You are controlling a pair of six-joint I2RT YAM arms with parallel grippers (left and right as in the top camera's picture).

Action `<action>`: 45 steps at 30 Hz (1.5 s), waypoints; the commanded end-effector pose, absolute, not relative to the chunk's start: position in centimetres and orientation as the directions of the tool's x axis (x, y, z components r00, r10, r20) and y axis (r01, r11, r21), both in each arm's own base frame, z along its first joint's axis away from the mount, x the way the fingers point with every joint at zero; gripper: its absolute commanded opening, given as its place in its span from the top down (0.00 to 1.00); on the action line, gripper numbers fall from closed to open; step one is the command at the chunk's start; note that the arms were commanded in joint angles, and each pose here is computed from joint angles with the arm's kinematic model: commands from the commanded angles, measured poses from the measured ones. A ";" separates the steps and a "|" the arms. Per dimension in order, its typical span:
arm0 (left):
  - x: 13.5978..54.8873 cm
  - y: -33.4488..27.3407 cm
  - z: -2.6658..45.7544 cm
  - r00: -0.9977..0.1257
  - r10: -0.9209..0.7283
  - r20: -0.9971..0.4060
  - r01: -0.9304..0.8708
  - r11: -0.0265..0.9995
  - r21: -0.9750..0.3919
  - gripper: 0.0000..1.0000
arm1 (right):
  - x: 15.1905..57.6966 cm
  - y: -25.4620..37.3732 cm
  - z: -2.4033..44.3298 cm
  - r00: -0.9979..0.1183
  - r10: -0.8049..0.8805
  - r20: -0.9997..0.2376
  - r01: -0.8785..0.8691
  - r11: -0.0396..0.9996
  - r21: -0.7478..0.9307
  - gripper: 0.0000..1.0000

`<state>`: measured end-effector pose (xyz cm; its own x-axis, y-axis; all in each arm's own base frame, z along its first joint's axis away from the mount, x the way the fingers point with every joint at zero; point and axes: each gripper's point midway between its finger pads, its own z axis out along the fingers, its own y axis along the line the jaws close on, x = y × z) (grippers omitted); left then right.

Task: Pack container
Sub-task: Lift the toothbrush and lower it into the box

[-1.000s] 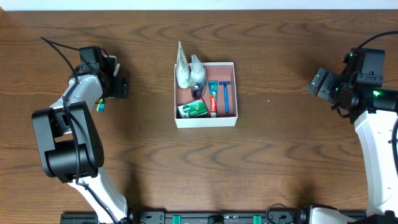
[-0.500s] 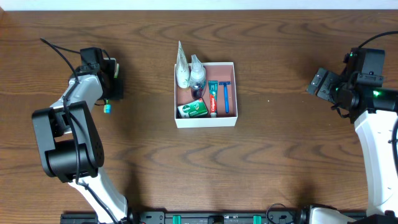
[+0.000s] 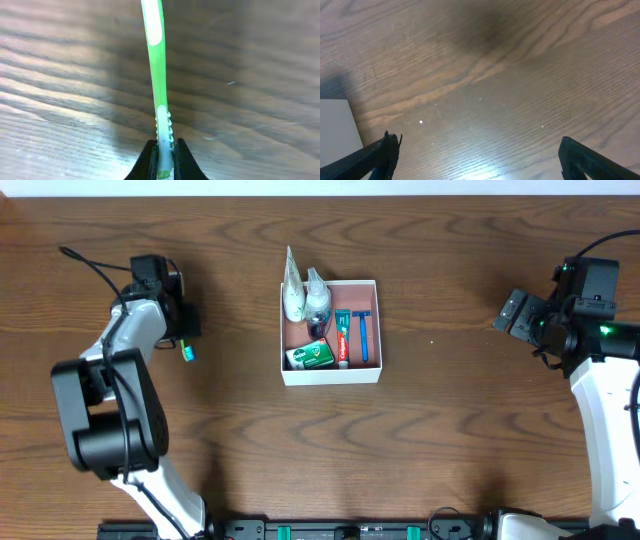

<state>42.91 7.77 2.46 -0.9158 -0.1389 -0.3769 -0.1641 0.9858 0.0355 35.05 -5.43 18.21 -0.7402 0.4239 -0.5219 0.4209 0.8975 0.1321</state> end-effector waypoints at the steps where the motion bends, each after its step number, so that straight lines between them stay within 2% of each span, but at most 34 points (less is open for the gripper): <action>1: 44.7 6.6 10.2 -0.831 -0.120 -0.543 -0.159 0.987 0.026 0.94 | 35.1 -5.6 18.5 -0.731 0.435 -0.526 0.431 0.892 0.139 0.01; 6: 44.3 2.9 18.5 -0.710 -0.155 -0.687 -0.161 0.985 -0.056 0.94 | 35.1 -5.6 18.5 -0.731 0.435 -0.526 0.431 0.892 0.139 0.01; 9: 43.1 -0.9 22.7 -0.651 -0.150 -0.744 -0.103 0.989 -0.109 0.94 | 35.1 -5.6 18.5 -0.731 0.435 -0.526 0.431 0.892 0.139 0.01; 13: 40.9 -9.0 27.0 -0.593 -0.067 -0.802 0.129 0.976 -0.177 0.94 | 35.1 -5.6 18.5 -0.731 0.435 -0.526 0.431 0.892 0.139 0.01; 17: 39.1 -15.7 28.4 -0.561 0.005 -0.828 0.290 0.938 -0.191 0.94 | 35.1 -5.6 18.5 -0.731 0.435 -0.526 0.431 0.892 0.139 0.01; 24: 37.7 -22.8 25.0 -0.630 0.006 -0.777 0.306 0.921 -0.241 0.94 | 35.1 -5.6 18.5 -0.731 0.435 -0.526 0.431 0.892 0.139 0.01; 31: 37.4 -27.4 17.9 -0.732 0.063 -0.679 0.305 0.921 -0.243 0.94 | 35.1 -5.6 18.5 -0.731 0.435 -0.526 0.431 0.892 0.139 0.01; 37: 37.6 -28.4 13.4 -0.785 0.088 -0.613 0.283 0.932 -0.228 0.94 | 35.1 -5.6 18.5 -0.731 0.435 -0.526 0.431 0.892 0.139 0.01; 45: 37.4 -28.3 12.5 -0.800 0.085 -0.594 0.268 0.936 -0.227 0.94 | 35.1 -5.6 18.5 -0.731 0.435 -0.526 0.431 0.892 0.139 0.01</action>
<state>36.95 -28.37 11.77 -0.8093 0.1072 -0.5775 0.2851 0.9313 -0.2266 35.05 -5.43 18.21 -0.7400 0.4243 -0.5219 0.4211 0.8973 0.1323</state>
